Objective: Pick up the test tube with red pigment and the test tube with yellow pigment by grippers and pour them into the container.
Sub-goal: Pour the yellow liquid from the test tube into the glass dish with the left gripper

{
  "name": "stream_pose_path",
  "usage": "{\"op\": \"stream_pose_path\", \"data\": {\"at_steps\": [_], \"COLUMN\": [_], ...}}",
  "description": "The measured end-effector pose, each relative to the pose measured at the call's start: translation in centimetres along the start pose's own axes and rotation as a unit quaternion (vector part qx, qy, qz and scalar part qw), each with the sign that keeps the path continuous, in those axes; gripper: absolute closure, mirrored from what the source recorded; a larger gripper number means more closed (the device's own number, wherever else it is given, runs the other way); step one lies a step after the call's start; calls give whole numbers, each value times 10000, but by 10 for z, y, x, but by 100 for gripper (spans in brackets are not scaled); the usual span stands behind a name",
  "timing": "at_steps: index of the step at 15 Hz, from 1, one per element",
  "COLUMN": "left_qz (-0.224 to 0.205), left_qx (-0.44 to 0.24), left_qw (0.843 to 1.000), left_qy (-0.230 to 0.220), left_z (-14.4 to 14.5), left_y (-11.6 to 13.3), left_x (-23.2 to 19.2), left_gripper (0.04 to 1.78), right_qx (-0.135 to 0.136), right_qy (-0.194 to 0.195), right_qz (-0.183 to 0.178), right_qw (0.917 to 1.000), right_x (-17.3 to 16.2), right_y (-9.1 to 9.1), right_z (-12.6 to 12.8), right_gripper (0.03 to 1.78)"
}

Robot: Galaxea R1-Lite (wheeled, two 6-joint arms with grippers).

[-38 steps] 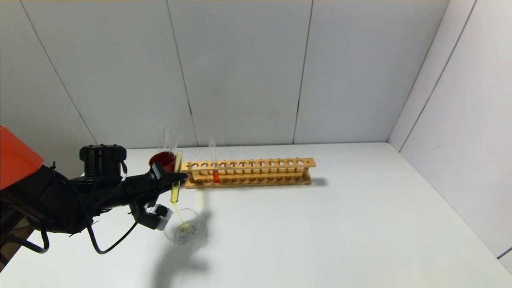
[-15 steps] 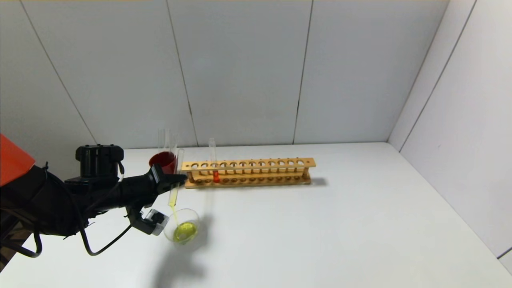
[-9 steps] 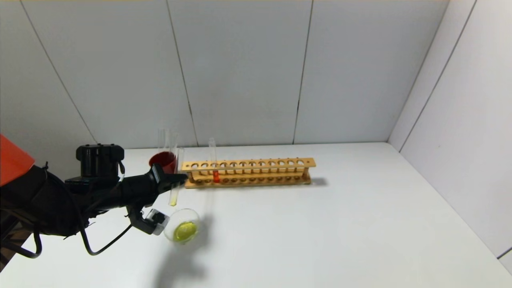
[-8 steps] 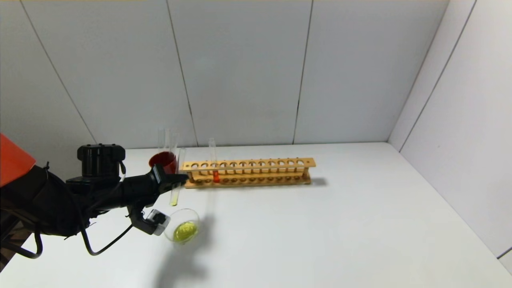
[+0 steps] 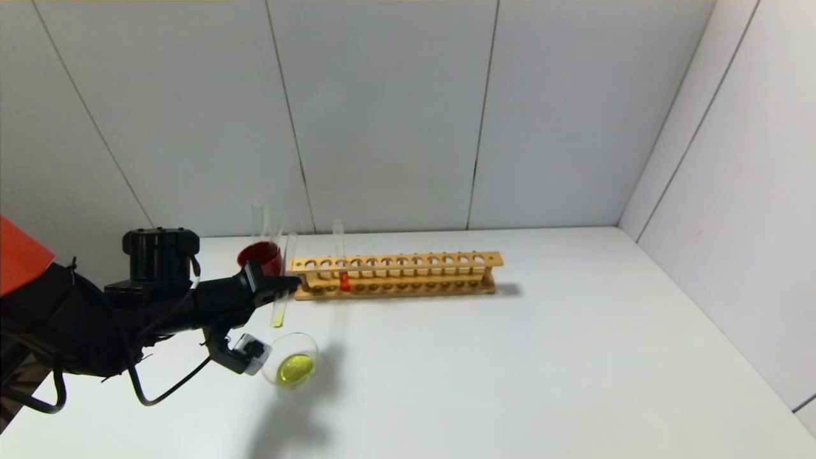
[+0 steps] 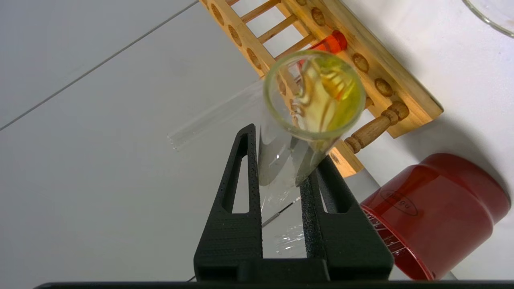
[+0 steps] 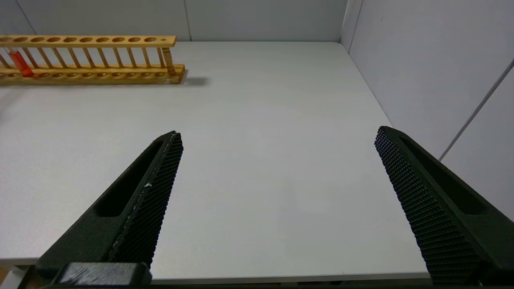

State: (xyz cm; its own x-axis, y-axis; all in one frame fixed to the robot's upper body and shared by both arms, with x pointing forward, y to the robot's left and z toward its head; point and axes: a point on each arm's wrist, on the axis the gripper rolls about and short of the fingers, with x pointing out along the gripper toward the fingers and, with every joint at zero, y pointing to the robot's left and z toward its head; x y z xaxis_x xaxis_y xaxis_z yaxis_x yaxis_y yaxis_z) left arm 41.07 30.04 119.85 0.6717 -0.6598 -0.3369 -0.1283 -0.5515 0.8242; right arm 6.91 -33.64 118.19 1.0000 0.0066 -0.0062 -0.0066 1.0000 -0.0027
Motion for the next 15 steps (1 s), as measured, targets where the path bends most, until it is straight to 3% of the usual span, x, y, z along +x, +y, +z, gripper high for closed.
{"op": "stream_pose_path", "data": {"at_steps": [15], "left_qz": [-43], "left_qx": [285], "left_qw": [9996], "left_qy": [49], "left_z": [4], "left_y": [3], "left_x": [-5], "left_gripper": [150], "right_qx": [0], "right_qy": [0], "right_qz": [2], "right_qw": [10000], "right_x": [0], "right_y": [0], "right_z": [0], "right_gripper": [6]}}
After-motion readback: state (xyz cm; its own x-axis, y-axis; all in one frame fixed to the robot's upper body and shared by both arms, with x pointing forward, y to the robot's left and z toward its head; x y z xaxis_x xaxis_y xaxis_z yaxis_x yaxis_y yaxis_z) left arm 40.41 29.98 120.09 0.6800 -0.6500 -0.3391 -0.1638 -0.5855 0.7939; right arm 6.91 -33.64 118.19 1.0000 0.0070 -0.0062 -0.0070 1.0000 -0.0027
